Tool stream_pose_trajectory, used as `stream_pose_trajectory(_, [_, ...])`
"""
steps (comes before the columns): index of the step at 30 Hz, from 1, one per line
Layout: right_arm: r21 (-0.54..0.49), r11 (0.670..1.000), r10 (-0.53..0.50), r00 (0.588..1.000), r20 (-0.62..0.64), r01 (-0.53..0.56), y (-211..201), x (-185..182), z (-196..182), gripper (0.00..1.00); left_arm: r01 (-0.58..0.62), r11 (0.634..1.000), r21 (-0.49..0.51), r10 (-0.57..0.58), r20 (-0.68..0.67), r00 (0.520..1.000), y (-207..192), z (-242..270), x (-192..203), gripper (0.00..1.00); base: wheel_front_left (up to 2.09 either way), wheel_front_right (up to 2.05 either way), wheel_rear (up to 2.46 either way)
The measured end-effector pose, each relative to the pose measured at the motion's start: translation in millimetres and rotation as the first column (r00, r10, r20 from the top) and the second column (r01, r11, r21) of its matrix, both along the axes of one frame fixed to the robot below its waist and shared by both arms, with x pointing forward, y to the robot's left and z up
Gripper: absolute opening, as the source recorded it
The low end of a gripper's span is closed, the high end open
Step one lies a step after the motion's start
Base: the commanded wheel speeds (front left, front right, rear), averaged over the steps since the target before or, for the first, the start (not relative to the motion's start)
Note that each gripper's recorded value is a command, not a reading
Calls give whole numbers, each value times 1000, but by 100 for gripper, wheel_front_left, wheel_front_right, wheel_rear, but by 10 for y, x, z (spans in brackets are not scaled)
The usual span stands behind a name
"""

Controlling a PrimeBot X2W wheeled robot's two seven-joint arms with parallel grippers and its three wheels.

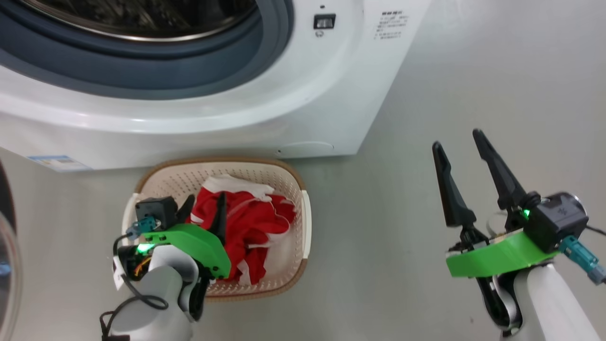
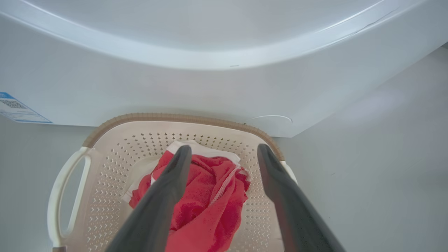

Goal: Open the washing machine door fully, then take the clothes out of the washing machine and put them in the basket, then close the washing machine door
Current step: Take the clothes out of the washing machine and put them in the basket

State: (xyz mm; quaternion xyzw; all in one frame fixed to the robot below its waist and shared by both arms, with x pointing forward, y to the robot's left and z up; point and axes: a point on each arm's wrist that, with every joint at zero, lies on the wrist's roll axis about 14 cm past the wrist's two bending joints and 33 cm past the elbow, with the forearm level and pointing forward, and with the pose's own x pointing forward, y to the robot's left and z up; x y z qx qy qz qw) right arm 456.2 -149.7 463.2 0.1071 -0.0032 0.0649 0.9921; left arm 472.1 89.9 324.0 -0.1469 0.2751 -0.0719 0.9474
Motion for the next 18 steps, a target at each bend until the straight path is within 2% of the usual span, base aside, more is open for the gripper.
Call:
stream_pose_trajectory(7, [1, 1000, 2, 1000, 19, -2, 15, -117, 124, 100, -37, 999, 7, 34, 217, 976, 122, 611, 71, 100, 0, 0, 0])
stream_pose_trajectory(18, [-21, 1000, 5, 995, 100, -3, 23, -231, 463, 100, -108, 994, 13, 89, 467, 880, 423, 1436, -162, 100, 0, 0, 0])
